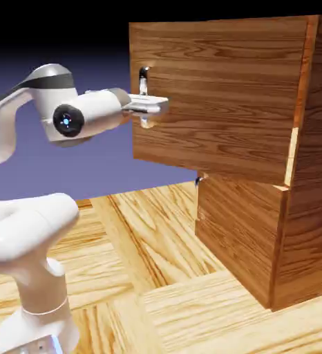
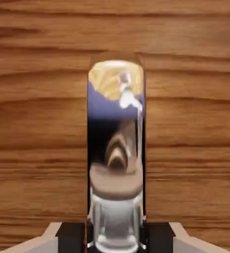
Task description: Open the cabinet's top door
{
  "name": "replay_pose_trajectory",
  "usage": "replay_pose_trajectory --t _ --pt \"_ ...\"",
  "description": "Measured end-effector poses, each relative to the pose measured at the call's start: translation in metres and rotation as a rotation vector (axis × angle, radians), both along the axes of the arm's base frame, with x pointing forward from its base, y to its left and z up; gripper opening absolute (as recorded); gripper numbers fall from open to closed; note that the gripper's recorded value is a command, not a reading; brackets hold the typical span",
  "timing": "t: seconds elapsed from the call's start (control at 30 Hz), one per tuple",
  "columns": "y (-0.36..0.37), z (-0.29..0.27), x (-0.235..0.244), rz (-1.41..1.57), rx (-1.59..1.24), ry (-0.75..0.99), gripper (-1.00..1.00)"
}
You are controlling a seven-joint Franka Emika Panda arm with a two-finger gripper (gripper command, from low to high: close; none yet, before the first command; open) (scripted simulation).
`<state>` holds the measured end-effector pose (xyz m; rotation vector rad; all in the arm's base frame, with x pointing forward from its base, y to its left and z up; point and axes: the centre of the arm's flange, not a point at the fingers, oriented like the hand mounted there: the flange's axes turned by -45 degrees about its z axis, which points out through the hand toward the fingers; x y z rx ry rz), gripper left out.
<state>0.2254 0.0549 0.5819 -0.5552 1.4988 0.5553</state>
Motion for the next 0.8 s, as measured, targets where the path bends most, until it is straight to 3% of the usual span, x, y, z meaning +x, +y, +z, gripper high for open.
replay_pose_trajectory --t 0.8 --pt "-0.19 0.0 -0.047 0.492 0.0 0.0 -1.0"
